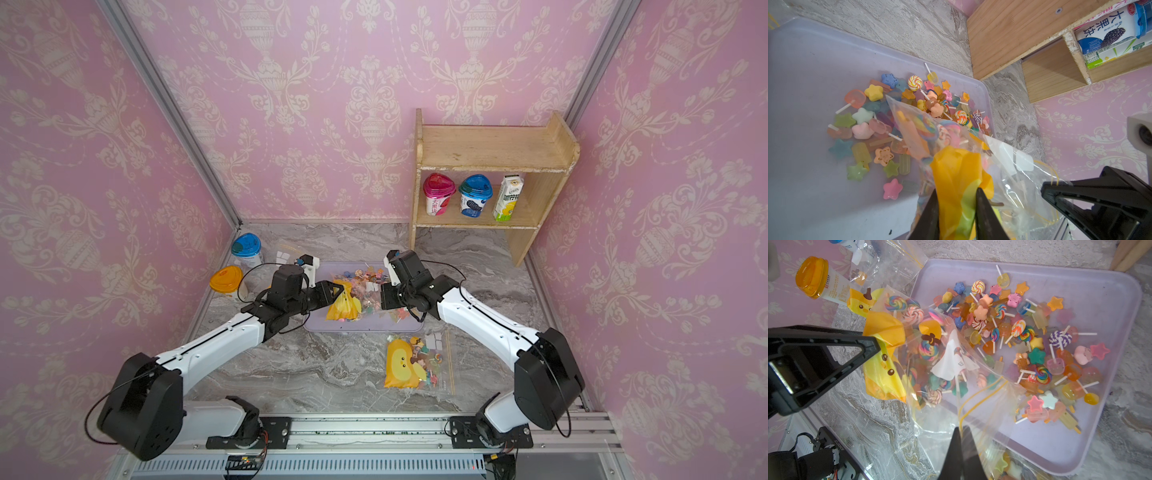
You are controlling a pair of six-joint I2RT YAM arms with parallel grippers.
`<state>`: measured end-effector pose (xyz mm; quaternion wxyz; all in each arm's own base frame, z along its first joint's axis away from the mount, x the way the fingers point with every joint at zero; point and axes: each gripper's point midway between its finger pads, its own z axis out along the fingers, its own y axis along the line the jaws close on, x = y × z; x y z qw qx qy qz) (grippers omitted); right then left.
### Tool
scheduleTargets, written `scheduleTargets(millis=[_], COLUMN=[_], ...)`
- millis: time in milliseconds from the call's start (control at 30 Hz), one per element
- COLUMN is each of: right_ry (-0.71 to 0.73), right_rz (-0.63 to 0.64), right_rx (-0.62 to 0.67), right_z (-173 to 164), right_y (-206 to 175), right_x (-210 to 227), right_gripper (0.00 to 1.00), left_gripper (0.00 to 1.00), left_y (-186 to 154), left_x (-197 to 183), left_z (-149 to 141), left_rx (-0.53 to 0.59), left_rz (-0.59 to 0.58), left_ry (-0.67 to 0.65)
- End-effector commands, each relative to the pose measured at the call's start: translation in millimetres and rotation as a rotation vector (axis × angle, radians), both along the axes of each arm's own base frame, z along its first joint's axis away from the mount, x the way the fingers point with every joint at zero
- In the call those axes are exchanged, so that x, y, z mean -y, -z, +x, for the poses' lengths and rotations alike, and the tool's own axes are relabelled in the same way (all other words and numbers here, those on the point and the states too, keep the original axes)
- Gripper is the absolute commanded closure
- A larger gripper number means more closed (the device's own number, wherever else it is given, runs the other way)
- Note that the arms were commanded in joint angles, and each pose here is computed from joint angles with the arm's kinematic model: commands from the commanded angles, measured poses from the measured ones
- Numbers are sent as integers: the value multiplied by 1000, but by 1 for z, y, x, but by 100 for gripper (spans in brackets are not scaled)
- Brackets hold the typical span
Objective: Pour candies out of the ziploc bag
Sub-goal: 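Pour the candies out of the ziploc bag onto the tray.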
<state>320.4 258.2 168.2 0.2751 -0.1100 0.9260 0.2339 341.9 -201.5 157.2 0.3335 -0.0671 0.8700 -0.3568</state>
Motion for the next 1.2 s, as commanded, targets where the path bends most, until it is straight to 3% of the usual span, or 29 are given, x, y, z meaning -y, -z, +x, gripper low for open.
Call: scheduleTargets(millis=[0,1167], right_ry=[3,55], right_rz=[2,-2], right_rx=[-3,-2], right_z=[-1,-12], right_y=[2,7], right_x=[3,20], right_gripper=[99,99], left_gripper=[100,100], left_y=[-42,-69], left_x=[1,-4], left_z=[13,18], left_rx=[124,142], left_rz=[-25,-29], left_ry=[12,22])
